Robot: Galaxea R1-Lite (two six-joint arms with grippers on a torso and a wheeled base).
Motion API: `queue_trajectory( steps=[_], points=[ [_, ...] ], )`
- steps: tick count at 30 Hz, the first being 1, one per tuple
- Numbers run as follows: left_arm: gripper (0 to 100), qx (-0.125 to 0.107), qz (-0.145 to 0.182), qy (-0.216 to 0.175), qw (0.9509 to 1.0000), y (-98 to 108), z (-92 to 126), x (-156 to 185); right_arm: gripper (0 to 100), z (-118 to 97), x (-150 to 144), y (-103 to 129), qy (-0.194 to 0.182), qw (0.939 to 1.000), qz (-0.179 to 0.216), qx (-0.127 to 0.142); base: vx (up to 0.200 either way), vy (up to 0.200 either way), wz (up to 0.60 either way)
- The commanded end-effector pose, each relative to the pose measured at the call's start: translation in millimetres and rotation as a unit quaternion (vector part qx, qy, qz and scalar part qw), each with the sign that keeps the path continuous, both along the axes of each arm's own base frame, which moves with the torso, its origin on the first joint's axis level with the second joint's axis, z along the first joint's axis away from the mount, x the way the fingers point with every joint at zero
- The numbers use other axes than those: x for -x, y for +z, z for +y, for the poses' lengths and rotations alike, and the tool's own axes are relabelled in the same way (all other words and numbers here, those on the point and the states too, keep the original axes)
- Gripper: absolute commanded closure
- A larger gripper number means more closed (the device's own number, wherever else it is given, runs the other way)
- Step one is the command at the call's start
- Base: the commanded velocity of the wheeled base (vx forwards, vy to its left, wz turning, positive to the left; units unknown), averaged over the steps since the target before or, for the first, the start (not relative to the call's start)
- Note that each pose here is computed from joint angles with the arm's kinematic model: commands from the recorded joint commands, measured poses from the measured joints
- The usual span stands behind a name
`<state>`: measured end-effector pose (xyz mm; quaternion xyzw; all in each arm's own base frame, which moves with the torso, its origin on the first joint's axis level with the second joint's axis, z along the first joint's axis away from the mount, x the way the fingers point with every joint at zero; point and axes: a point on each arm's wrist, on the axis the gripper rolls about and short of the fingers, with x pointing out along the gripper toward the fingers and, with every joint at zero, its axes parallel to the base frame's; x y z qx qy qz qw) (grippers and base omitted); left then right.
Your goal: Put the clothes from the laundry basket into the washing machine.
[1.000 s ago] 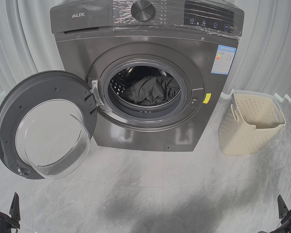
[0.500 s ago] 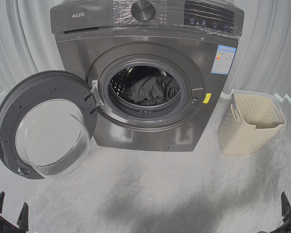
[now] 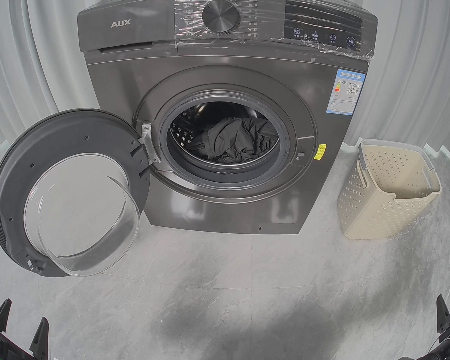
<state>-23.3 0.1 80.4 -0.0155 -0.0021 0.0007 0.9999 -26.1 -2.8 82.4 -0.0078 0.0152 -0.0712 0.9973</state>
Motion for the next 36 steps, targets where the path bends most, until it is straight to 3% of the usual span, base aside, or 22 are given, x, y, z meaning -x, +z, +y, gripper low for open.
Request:
queue_trajectory(
  steps=[1, 5, 9, 17, 36],
  points=[
    [0, 0.001, 0.004, 0.000, 1.0000, -5.0, 0.0, -0.4, 0, 1.2, 0.7, -0.4, 0.028, 0.9996, -0.003, 0.000, 0.000, 0.200, 0.00],
    [0, 0.001, 0.004, 0.000, 1.0000, -5.0, 0.0, -0.4, 0, 1.1, 0.9, -0.4, 0.026, 0.9996, 0.000, 0.012, 0.000, 0.200, 0.00],
    [0, 0.001, 0.004, 0.000, 1.0000, -5.0, 0.0, -0.4, 0, 3.7, -3.3, -6.5, 0.091, 0.9958, 0.015, 0.000, 0.000, 0.200, 0.00],
    [0, 0.001, 0.004, -0.001, 1.0000, -5.0, -0.1, -0.4, 0, 3.1, -2.8, -6.7, 0.069, 0.9976, 0.002, -0.008, 0.000, 0.200, 0.00],
    [0, -0.006, 0.004, -0.004, 1.0000, -5.0, -0.2, -0.4, 0, 3.0, -2.8, -6.9, 0.071, 0.9975, -0.001, -0.004, 0.000, 0.179, 0.00]
  ],
)
